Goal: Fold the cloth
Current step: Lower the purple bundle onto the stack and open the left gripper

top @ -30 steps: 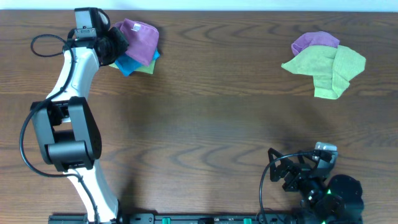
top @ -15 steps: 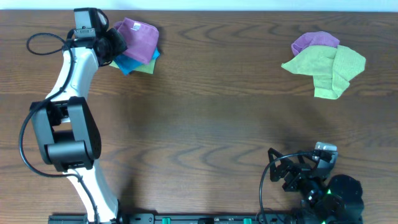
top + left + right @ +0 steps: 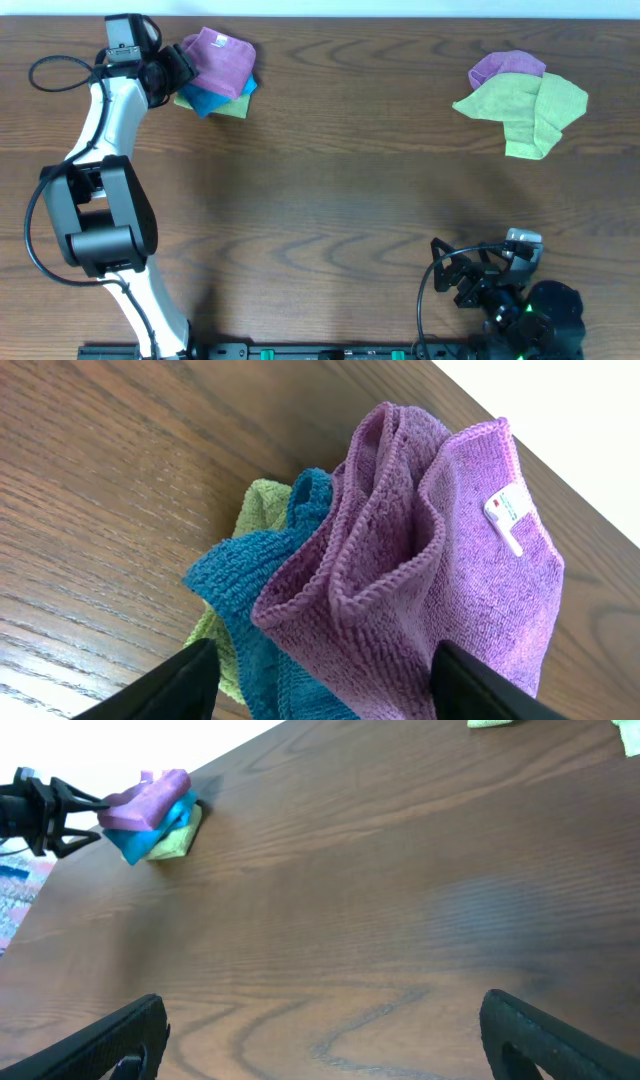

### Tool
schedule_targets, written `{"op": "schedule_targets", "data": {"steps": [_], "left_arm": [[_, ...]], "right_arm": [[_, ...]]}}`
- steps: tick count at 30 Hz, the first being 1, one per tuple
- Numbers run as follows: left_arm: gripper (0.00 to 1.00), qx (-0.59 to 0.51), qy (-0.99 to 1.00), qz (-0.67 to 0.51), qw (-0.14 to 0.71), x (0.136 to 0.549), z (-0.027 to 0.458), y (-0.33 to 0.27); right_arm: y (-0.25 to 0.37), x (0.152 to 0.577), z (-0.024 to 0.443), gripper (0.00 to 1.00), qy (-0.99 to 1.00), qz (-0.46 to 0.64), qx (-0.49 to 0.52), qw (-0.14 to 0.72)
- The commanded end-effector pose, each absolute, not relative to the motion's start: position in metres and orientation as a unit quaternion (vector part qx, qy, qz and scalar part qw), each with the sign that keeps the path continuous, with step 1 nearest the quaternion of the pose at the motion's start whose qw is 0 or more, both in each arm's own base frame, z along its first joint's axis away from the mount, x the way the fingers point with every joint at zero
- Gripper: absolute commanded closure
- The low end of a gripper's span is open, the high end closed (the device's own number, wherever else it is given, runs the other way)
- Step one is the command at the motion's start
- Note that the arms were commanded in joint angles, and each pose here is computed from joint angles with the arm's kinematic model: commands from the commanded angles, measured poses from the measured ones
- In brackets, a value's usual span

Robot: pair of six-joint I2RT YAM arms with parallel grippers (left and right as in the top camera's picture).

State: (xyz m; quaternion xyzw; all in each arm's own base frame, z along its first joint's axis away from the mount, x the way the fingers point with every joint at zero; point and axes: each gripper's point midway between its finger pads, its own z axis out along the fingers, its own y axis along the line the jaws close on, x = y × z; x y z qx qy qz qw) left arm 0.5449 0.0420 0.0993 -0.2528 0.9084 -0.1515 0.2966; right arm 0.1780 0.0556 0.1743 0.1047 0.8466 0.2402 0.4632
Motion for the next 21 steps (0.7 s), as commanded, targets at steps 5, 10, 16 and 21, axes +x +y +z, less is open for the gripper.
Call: {"op": "schedule_targets", "data": {"steps": [5, 10, 16, 21], "left_arm": [[0.32, -0.233, 0.898, -0.142, 0.345, 0.55, 0.146, 0.05], [0.33, -0.225, 0.89, -0.141, 0.371, 0.548, 0.175, 0.05], [0.4, -0.221, 0.877, -0.133, 0.406, 0.544, 0.211, 0.054], [0.54, -0.226, 0.857, -0.179, 0.428, 0.553, 0.23, 0.038]], "right_arm": [[0.054, 0.178, 0.174, 0.01, 0.845, 0.242, 0.115, 0.464], [0.054, 0.178, 0.174, 0.01, 0.845, 0.242, 0.115, 0.464], [0.054, 0.178, 0.174, 0.01, 0.845, 0.242, 0.115, 0.464], [0.054, 0.178, 0.174, 0.01, 0.845, 0.242, 0.115, 0.464]]}}
